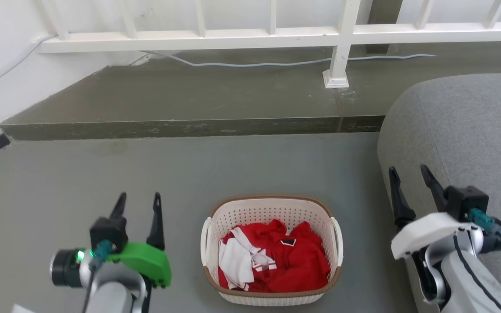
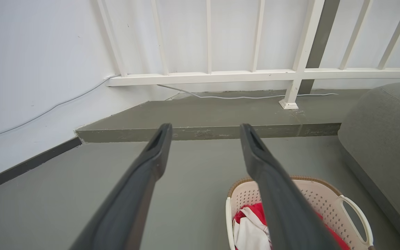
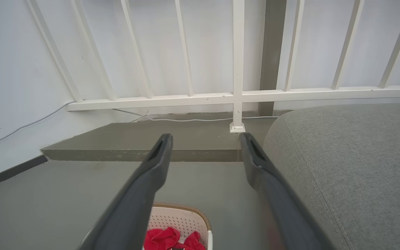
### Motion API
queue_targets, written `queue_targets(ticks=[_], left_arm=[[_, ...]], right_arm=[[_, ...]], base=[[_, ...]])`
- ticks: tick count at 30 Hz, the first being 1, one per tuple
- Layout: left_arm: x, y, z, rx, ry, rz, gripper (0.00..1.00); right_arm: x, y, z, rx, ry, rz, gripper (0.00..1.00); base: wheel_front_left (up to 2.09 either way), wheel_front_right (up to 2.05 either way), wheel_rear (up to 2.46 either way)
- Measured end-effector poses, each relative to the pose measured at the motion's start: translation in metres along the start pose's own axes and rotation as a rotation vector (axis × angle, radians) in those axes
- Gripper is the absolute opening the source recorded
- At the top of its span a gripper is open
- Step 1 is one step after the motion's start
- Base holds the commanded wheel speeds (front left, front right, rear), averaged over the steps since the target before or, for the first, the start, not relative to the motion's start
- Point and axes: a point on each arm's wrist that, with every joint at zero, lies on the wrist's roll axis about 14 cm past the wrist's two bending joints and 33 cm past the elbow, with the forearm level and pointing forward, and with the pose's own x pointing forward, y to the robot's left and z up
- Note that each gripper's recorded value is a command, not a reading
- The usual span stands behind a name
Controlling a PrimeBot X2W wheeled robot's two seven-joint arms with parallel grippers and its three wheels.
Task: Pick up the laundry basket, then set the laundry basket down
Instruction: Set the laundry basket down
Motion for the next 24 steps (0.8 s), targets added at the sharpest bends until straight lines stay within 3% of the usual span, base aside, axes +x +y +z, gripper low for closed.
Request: queue_targets(ticks=[24], left_arm=[[-0.04,-0.002,-0.002,0.03,-0.028,0.031,1.0]], right_arm=[[-0.034,-0.002,-0.026,-0.016,0.064,-0.019,1.0]], base=[[0.0,0.0,0.0]])
